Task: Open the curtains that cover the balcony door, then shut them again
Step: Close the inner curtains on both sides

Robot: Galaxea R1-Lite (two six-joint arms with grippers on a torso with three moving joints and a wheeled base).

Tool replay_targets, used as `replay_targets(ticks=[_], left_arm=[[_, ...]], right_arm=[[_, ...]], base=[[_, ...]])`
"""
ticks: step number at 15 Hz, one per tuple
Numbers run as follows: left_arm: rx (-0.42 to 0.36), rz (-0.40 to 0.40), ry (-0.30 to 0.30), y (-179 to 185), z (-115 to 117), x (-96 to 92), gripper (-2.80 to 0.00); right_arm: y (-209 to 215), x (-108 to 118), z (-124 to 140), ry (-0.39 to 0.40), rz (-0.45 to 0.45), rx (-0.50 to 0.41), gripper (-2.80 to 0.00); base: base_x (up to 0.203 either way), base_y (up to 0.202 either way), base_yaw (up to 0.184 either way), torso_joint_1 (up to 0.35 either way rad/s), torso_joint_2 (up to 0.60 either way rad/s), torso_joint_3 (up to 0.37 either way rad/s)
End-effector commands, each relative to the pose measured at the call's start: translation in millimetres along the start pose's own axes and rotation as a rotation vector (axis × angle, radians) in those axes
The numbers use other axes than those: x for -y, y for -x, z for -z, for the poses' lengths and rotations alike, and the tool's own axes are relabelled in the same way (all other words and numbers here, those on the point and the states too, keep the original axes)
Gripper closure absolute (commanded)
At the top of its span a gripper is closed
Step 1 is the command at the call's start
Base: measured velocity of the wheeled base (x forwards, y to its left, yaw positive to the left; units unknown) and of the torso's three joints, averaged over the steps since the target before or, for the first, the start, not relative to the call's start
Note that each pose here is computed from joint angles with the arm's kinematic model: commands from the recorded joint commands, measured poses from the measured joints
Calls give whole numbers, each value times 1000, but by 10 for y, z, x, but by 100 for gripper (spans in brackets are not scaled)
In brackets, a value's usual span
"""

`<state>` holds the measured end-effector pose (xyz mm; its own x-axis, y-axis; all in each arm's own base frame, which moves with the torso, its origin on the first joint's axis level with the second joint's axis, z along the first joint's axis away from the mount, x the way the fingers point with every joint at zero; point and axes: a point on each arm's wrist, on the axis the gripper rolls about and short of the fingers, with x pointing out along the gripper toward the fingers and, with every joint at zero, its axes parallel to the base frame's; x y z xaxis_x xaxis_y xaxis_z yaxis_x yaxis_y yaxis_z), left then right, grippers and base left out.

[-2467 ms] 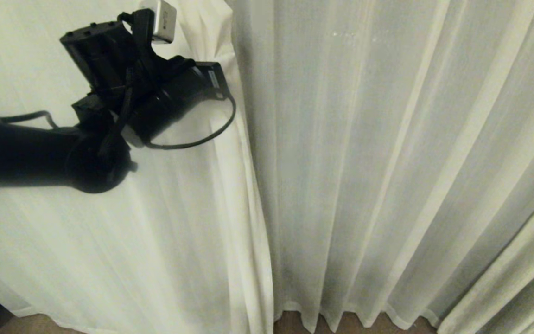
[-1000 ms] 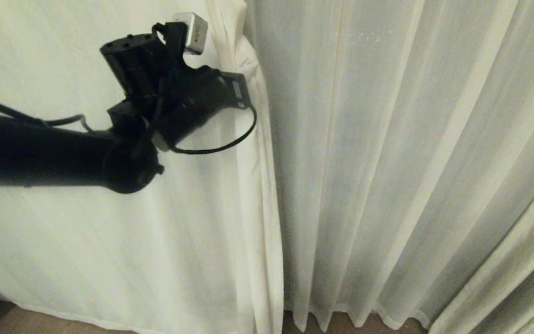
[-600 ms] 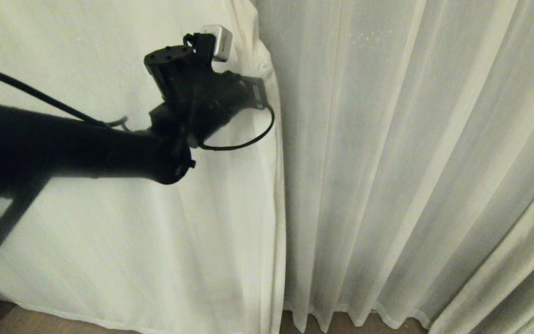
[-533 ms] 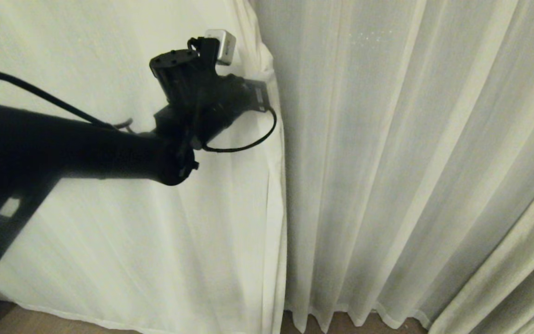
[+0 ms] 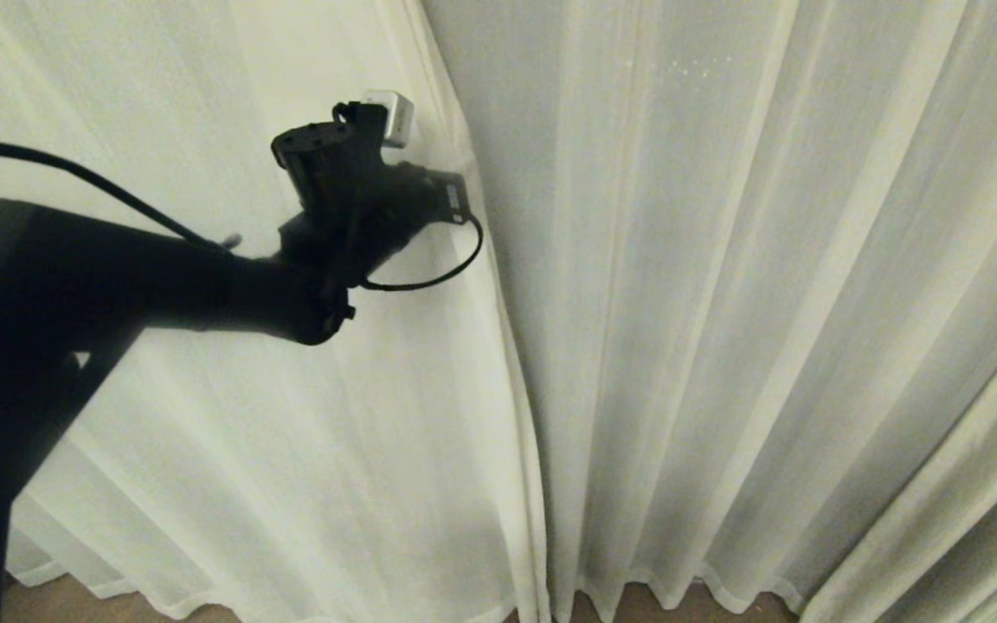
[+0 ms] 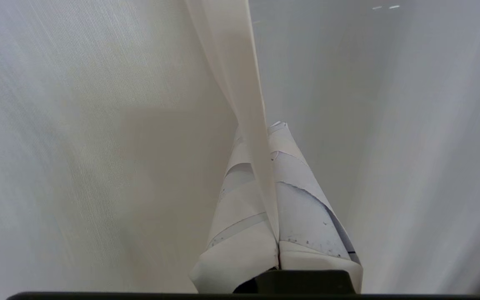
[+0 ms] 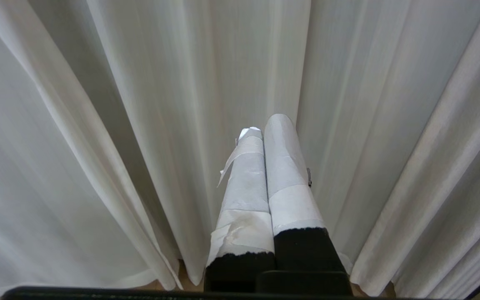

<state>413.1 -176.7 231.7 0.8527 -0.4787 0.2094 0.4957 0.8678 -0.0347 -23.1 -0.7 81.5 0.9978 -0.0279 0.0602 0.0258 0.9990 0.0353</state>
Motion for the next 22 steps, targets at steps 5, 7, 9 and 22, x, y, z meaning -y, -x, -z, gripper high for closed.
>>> replay_targets(ticks=[5,7,9,22], left_arm=[[57,-150,-38,28,239,-716,0],[64,-207,-42,45,300,-848,0],[60,-219,-43,52,330,-901,0],[96,-219,-50,337,177,-810,-280]], right_arm=[[-1,0,-1,0,0,0,0],[-1,0,-1,0,0,0,0],[-1,0,-1,0,0,0,0],[-1,0,-1,0,0,0,0]], base=[[0,0,0,0,0,0],[0,0,0,0,0,0],[0,0,0,0,0,0],[0,0,0,0,0,0]])
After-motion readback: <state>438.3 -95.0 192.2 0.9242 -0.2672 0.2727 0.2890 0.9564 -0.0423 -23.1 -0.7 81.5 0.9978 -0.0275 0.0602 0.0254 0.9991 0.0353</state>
